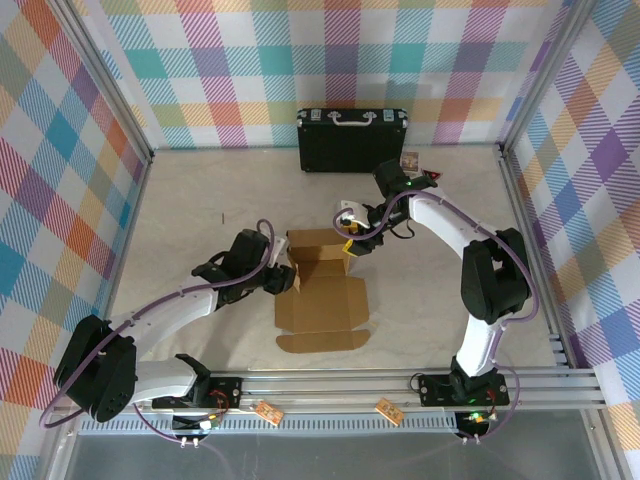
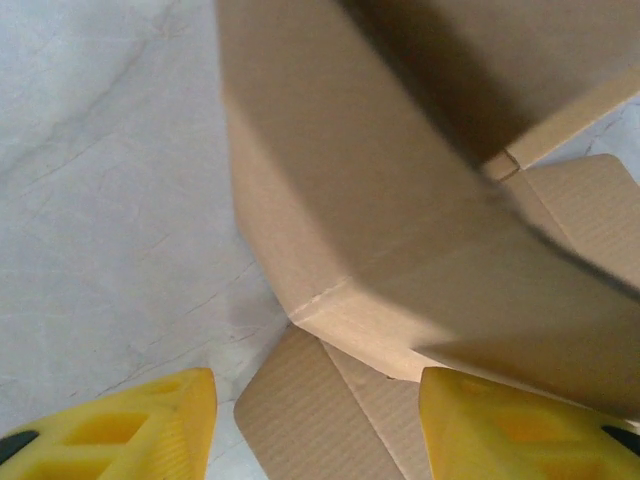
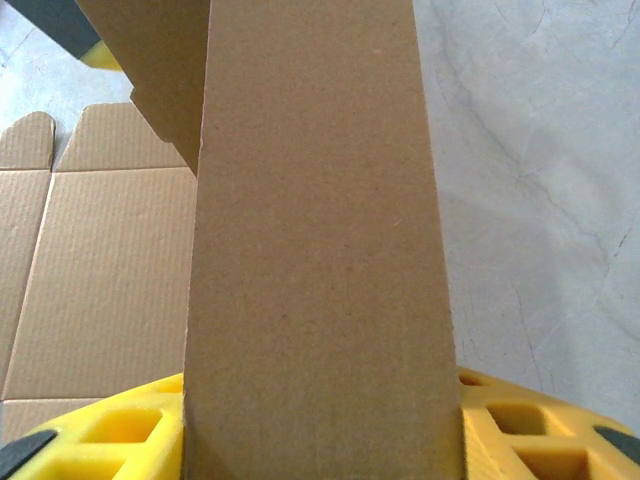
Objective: Fold the paper box
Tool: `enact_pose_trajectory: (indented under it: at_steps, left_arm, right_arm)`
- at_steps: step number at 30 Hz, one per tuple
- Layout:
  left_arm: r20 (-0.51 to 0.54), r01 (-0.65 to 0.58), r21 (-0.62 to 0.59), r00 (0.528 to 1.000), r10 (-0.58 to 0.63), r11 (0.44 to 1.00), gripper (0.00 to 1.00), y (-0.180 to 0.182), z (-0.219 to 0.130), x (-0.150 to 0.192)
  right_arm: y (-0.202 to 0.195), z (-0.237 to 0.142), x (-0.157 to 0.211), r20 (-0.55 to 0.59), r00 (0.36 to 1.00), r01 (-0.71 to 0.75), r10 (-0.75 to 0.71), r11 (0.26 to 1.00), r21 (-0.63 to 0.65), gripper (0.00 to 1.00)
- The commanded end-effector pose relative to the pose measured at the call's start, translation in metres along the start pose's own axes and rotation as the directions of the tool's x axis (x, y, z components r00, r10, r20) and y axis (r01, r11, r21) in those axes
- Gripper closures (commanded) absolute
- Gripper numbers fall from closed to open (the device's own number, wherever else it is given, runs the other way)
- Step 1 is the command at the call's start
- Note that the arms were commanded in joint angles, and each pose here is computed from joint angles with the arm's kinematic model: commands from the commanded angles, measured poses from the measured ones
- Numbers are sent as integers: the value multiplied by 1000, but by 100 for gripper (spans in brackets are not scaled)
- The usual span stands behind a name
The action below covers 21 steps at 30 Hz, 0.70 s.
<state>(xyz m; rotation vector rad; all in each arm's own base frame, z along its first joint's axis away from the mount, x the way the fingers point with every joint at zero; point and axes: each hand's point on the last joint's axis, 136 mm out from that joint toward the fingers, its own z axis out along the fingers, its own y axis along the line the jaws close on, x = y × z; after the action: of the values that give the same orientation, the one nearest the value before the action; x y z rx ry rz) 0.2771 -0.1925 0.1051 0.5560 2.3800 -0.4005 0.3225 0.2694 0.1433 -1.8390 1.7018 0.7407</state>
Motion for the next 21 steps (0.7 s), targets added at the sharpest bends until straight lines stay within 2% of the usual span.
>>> enact_pose_trajectory:
  at_steps: [1,7,10,14,21]
  left_arm:
    - [67,-39,-38,997,42,999,43,4,5,-12]
    - [186,-7,-107,982,27,994,42,15,16,-30]
    - [245,2,-155,969,36,988,46,20,19,-37]
    - [326,24,-166,945,32,986,47,20,22,-42]
    - [409,55,-172,912,20,984,47,20,27,-48]
  right_arm:
    - [1,-2,-6,35,999,-22,23,999,-25,61]
    - [3,-4,-6,31,999,-27,28,999,-24,61]
    - [5,-6,-8,33,999,-30,31,999,-23,61]
    - [5,-7,-9,34,999,-31,32,999,-25,61]
    - [6,-7,-10,33,999,-36,37,999,-30,61]
